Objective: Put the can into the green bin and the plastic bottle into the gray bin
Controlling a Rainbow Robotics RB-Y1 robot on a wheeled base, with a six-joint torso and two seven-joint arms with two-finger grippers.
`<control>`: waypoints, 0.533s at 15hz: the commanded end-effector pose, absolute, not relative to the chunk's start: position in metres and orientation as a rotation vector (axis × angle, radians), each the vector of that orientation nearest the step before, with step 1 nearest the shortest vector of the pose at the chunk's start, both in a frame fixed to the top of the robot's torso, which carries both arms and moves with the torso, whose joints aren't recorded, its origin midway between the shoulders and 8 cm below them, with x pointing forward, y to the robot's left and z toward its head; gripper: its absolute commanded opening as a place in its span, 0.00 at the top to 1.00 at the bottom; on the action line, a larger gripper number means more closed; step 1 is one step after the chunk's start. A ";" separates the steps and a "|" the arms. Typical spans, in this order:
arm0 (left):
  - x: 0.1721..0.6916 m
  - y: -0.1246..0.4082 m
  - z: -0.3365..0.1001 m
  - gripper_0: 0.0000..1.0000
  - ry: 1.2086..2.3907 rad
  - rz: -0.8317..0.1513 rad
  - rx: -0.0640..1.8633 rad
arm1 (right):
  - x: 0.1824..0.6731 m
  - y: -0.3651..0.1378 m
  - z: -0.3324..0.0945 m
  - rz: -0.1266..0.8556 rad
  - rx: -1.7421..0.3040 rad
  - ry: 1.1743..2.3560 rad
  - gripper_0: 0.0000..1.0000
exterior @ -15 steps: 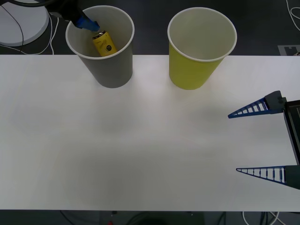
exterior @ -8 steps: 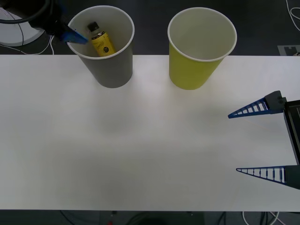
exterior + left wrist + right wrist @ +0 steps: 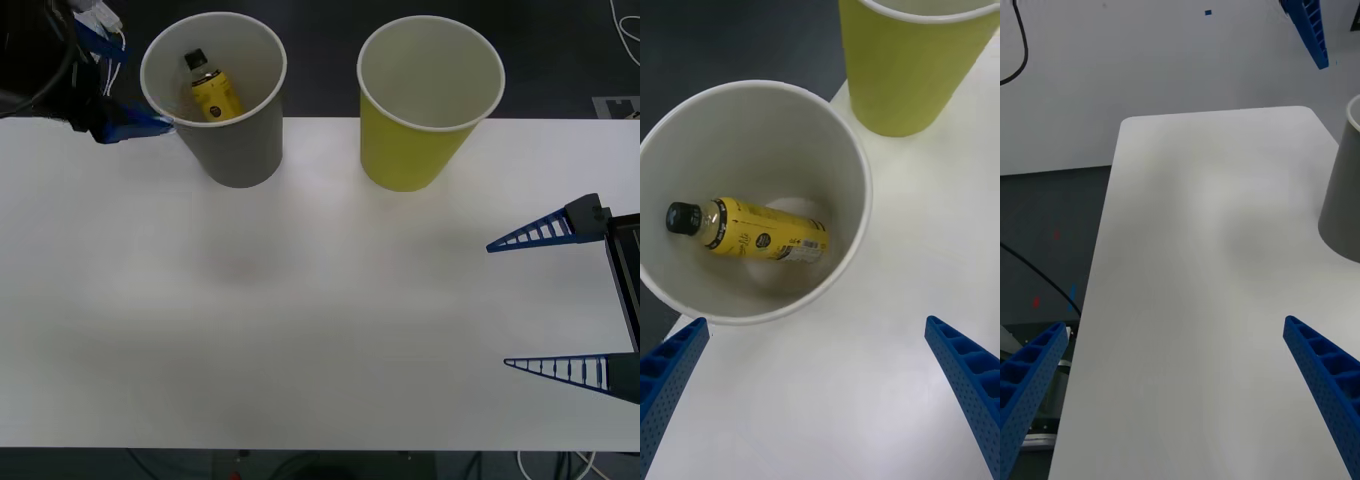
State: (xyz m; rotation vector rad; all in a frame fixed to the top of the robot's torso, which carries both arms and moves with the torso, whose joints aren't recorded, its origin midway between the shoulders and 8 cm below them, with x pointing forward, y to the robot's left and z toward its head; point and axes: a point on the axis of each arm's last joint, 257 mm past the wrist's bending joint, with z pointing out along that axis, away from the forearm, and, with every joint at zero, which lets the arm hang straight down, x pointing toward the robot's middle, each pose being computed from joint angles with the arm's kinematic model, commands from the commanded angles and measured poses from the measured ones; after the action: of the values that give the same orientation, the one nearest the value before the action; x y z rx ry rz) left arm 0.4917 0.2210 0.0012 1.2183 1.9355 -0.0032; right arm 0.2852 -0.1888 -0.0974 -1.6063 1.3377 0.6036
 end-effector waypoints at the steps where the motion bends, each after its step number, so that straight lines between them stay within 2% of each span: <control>1: 0.471 0.220 -0.007 0.00 1.903 -0.085 1.228 | 0.285 -0.189 -0.097 0.604 -1.606 1.338 0.00; 8: 0.426 0.233 -0.036 0.00 1.759 -0.202 1.340 | 0.285 -0.189 -0.097 0.604 -1.606 1.338 0.00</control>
State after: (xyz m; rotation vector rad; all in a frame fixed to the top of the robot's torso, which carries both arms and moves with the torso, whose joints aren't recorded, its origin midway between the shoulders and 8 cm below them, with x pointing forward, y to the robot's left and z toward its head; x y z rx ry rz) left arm 0.4295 0.2310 -0.0328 1.3260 1.7746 -0.1986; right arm 0.2852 -0.1888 -0.0974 -1.6063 1.3377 0.6036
